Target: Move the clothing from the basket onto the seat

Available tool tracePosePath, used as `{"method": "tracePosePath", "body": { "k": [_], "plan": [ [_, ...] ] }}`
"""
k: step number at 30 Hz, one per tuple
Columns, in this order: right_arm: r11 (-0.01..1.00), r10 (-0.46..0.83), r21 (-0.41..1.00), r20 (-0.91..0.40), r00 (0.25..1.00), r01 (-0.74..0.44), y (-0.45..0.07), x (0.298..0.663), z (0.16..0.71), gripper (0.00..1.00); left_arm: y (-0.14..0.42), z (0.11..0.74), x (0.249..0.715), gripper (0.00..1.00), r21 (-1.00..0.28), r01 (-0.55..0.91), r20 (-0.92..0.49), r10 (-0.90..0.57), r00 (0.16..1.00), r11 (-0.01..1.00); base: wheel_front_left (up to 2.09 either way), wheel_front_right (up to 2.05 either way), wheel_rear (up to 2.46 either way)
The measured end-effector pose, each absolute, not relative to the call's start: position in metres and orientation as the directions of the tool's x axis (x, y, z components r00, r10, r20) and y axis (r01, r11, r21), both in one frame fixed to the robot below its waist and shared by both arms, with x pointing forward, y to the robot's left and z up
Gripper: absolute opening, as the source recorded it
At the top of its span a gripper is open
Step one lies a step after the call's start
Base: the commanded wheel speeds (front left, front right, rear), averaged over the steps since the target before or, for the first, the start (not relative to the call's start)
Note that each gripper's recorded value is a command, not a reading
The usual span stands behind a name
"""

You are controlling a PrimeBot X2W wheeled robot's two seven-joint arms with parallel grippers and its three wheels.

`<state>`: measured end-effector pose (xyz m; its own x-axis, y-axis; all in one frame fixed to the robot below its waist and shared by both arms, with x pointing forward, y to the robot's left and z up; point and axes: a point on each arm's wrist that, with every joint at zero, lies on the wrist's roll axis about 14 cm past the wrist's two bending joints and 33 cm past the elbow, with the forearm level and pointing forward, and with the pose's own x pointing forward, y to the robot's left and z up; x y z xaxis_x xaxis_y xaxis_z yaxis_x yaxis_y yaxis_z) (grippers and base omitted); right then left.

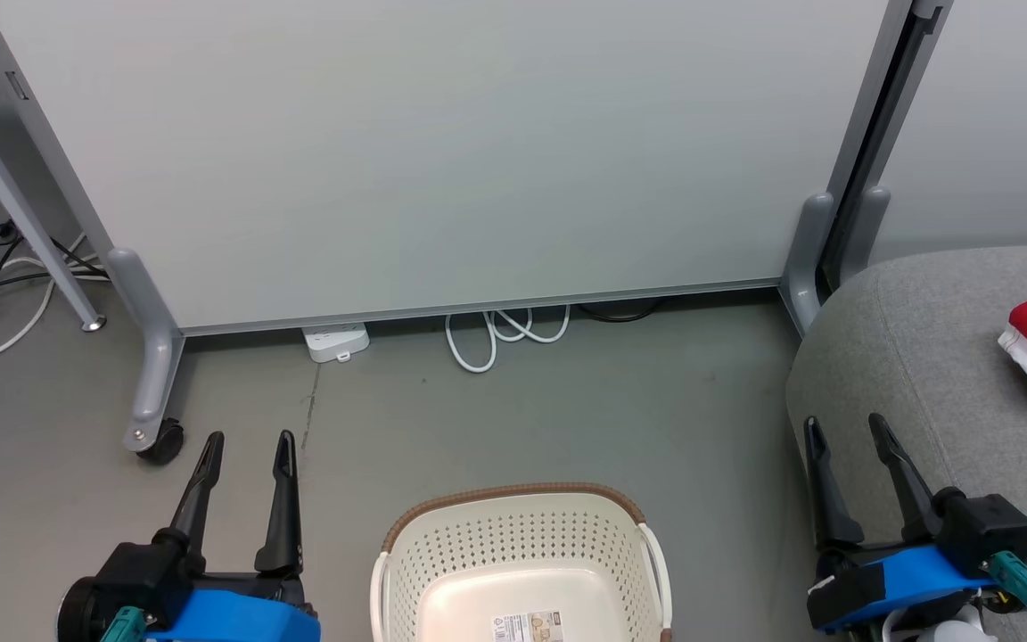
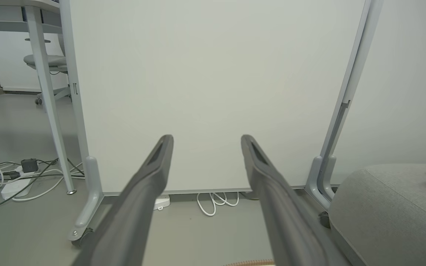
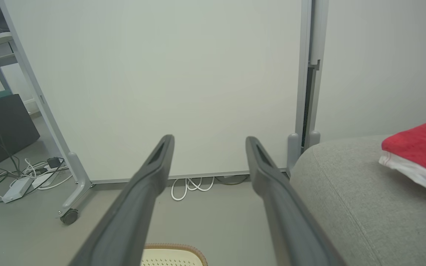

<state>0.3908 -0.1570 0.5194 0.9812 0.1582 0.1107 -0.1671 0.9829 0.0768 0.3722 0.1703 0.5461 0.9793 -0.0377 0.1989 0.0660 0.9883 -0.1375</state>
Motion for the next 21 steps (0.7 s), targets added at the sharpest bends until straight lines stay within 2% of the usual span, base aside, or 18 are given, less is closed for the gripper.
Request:
{"method": "tracePosePath", "body": {
  "k": [21],
  "plan": [
    [0.983,0.137,0.113,0.093,0.986,-0.147,-0.157,0.379,0.511,1.00,0.174,0.533,0.358,1.00,-0.153,0.048,0.164,-0.022,0.986,0.987,0.00,0.00,0.00]
  ]
}}
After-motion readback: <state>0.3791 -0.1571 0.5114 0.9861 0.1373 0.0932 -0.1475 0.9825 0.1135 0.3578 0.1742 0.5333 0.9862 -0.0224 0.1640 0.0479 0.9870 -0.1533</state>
